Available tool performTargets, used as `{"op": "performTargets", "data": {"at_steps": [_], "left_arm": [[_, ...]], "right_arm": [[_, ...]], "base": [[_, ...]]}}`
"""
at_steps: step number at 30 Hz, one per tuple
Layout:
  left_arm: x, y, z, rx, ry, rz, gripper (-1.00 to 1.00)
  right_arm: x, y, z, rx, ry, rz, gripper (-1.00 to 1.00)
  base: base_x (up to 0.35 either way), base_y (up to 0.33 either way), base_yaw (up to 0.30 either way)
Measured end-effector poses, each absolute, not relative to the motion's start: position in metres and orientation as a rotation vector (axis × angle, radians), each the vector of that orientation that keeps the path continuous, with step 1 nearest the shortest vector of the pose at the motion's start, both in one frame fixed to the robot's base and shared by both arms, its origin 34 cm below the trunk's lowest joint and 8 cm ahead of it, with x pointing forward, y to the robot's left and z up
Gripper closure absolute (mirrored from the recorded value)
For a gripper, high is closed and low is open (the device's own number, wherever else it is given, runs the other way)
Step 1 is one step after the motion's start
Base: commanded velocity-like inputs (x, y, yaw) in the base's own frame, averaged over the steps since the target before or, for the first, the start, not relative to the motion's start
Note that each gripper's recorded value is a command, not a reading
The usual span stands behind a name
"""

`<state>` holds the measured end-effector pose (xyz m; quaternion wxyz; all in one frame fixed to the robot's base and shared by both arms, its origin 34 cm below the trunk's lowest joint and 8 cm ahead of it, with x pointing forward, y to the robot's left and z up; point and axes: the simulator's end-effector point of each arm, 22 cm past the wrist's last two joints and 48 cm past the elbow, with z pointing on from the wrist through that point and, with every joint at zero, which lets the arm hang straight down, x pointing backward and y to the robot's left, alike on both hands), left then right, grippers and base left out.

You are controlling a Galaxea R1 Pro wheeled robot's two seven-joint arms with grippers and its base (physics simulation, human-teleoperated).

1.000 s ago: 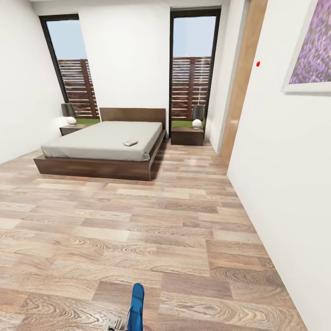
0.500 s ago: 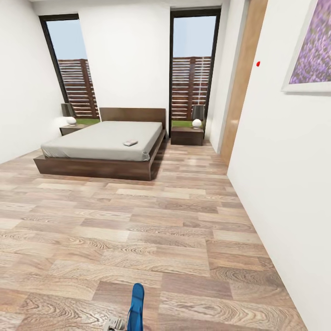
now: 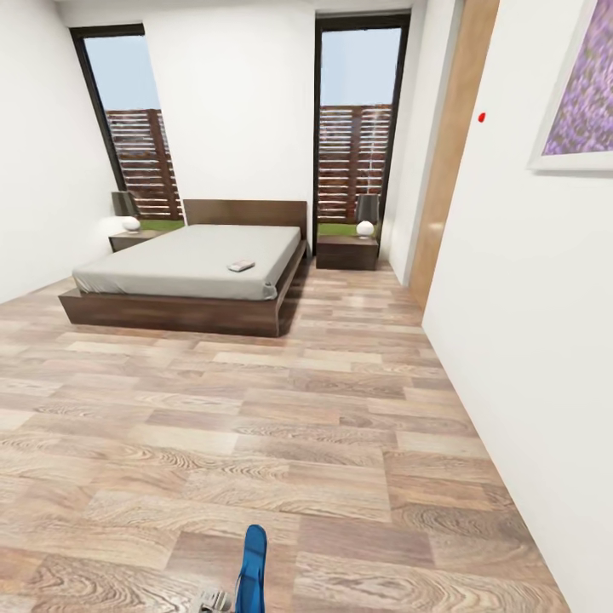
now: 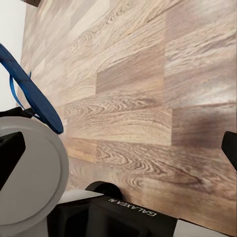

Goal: In the bedroom, move the book from the bed onto either nightstand, and place the two sandals side by side next to the bed.

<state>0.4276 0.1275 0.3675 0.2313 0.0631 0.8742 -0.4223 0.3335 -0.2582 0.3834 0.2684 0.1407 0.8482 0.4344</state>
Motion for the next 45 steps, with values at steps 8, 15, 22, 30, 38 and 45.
{"op": "performTargets", "data": {"at_steps": [8, 15, 22, 30, 38, 45], "left_arm": [[0.4276, 0.1271, 0.3675, 0.174, 2.403, -1.161, 1.00], [0.4273, 0.1269, 0.3676, 0.175, 2.403, -1.162, 1.00], [0.4275, 0.1272, 0.3671, 0.176, 2.404, -1.158, 1.00], [0.4273, 0.1269, 0.3676, 0.174, 2.403, -1.162, 1.00], [0.4274, 0.1270, 0.3674, 0.174, 2.404, -1.161, 1.00], [0.4272, 0.1268, 0.3675, 0.175, 2.404, -1.162, 1.00]], "right_arm": [[0.3340, -0.2577, 0.3842, 0.373, 2.285, 1.173, -1.00], [0.3337, -0.2551, 0.3837, 0.378, 2.283, 1.177, -1.00], [0.3335, -0.2539, 0.3839, 0.378, 2.282, 1.181, -1.00], [0.3335, -0.2536, 0.3837, 0.378, 2.283, 1.180, -1.00], [0.3335, -0.2531, 0.3836, 0.379, 2.283, 1.181, -1.00], [0.3335, -0.2529, 0.3836, 0.379, 2.282, 1.181, -1.00]], "base": [[0.321, 0.000, 0.023], [0.325, 0.000, 0.208], [0.325, 0.000, 0.045], [0.324, 0.000, 0.203], [0.323, 0.000, 0.208], [0.323, 0.000, 0.021]]}}
